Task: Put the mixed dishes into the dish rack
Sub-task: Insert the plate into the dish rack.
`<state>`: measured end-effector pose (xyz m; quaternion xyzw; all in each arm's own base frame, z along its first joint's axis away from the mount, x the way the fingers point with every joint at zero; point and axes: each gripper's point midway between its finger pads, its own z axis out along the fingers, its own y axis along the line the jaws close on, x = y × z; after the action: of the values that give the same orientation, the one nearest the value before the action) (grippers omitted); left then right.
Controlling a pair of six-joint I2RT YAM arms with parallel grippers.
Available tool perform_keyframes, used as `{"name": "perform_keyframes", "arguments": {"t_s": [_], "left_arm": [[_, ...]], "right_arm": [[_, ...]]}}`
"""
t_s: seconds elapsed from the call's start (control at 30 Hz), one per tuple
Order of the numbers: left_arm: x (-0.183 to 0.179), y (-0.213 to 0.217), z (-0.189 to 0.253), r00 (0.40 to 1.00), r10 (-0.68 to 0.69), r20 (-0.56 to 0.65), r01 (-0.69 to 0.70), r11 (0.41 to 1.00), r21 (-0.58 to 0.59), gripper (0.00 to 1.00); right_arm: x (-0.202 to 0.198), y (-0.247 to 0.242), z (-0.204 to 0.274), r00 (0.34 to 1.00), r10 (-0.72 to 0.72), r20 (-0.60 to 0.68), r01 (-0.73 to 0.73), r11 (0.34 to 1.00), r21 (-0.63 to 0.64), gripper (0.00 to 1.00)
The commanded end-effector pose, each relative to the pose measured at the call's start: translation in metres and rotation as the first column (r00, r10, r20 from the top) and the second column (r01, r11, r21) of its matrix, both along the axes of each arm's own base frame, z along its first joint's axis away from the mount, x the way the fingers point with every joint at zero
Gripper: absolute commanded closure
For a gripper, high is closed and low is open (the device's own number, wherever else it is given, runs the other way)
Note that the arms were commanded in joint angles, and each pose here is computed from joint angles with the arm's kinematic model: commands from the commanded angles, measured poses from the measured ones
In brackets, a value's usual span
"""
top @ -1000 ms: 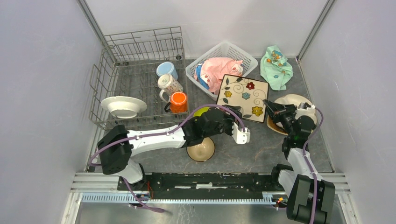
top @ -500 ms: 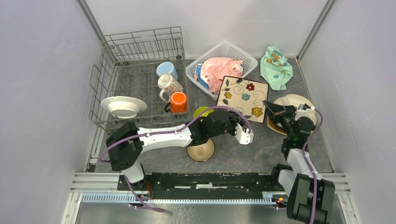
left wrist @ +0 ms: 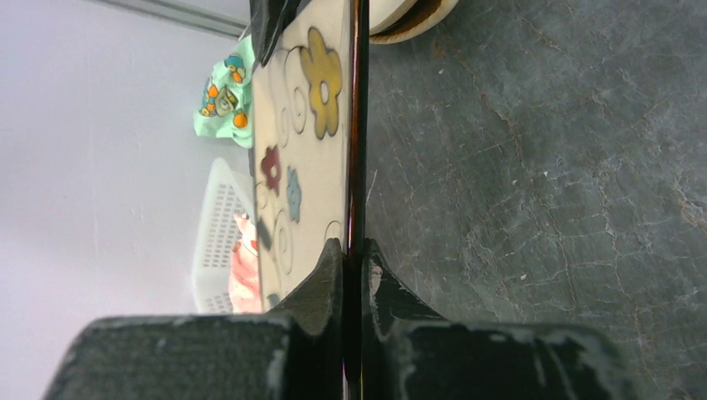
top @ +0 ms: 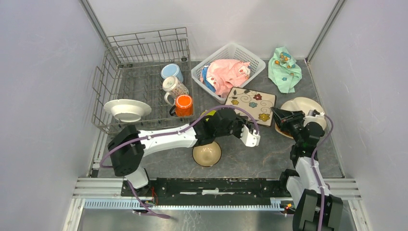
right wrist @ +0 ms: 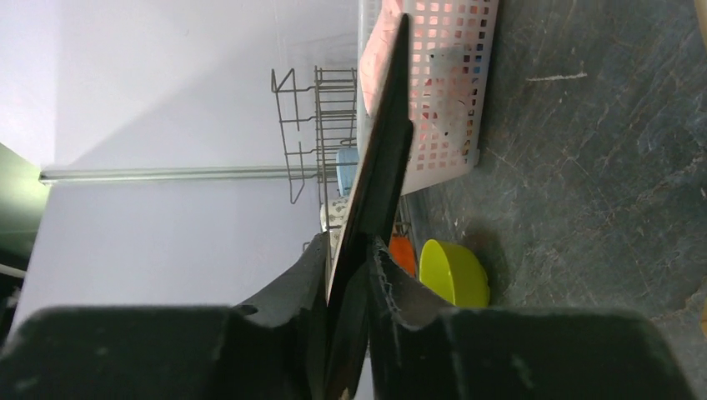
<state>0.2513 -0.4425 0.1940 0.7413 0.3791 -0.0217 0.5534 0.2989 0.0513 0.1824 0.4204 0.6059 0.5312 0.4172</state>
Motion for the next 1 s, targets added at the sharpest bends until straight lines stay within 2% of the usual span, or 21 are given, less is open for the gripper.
{"name": "perform_keyframes", "arguments": {"t_s": [0.0,0.1,0.27,0.53,0.67,0.97], "left_arm": [[0.037,0.026,0.094,0.991,0.137,-0.007,-0.135,0.969,-0.207,0.98],[0.041,0.035,0.110,0.991,0.130,-0.024,-0.132,0.966,-0.221,0.98],[0.048,0.053,0.124,0.987,0.141,-0.081,-0.156,0.961,-0.227,0.98],[0.063,0.083,0.155,0.970,0.167,-0.176,-0.213,0.933,-0.288,0.98],[0.065,0.091,0.176,0.964,0.128,-0.233,-0.206,0.912,-0.353,0.98],[0.088,0.122,0.223,0.951,0.168,-0.259,-0.269,0.864,-0.425,0.98]], "right_arm": [[-0.008,0.007,0.070,0.955,0.060,0.292,-0.005,0.983,-0.186,0.69],[-0.011,0.008,0.077,0.946,0.071,0.317,0.007,0.971,-0.237,0.54],[-0.012,0.005,0.090,0.939,0.062,0.337,0.044,0.954,-0.297,0.46],[-0.014,0.005,0.103,0.925,0.075,0.373,0.071,0.929,-0.364,0.23],[-0.014,0.004,0.099,0.926,0.080,0.370,0.082,0.912,-0.401,0.02],[-0.011,0.007,0.094,0.928,0.118,0.353,0.078,0.866,-0.494,0.02]]}}
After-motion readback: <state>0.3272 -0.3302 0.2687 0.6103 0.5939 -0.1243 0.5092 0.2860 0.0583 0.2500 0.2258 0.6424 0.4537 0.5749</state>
